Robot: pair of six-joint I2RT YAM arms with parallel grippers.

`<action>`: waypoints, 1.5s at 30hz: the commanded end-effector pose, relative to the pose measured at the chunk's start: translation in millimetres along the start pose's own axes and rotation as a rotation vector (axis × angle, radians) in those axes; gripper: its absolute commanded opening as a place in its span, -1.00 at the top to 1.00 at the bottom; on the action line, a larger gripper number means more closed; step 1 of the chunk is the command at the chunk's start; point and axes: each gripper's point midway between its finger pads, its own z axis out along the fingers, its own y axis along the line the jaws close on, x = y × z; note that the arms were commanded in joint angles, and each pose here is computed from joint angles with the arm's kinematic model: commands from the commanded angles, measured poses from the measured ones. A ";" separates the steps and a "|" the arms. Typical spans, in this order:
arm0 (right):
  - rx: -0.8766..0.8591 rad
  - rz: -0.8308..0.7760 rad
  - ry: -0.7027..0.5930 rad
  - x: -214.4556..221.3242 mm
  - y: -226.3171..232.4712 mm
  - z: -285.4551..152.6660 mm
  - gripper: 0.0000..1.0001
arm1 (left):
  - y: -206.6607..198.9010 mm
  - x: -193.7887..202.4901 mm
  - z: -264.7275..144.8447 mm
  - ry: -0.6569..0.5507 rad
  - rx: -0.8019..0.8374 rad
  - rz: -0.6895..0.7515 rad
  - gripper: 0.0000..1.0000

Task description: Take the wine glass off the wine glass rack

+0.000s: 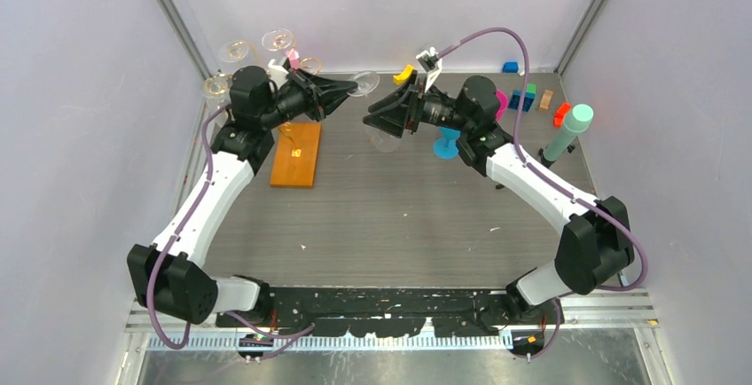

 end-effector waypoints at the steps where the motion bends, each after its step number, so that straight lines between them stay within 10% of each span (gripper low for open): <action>1: 0.025 -0.122 -0.089 -35.8 3.4 2.9 -0.13 | -15.5 10.1 -2.8 0.041 0.064 0.024 1.00; 25: 0.136 -0.227 -0.097 -50.8 -13.2 7.6 -0.18 | -39.2 12.7 2.3 0.091 0.119 -0.002 1.00; 35: 0.126 -0.190 -0.091 -43.3 -15.5 15.8 0.36 | -61.4 18.7 -0.4 0.111 0.166 0.039 1.00; 38: 0.155 -0.181 -0.130 -52.8 -20.5 17.6 0.84 | -67.2 20.5 -3.0 0.112 0.192 0.058 1.00; 45: 0.250 -0.111 -0.377 -104.7 -31.1 16.1 0.99 | -79.3 16.9 -14.6 0.026 0.255 0.171 -0.07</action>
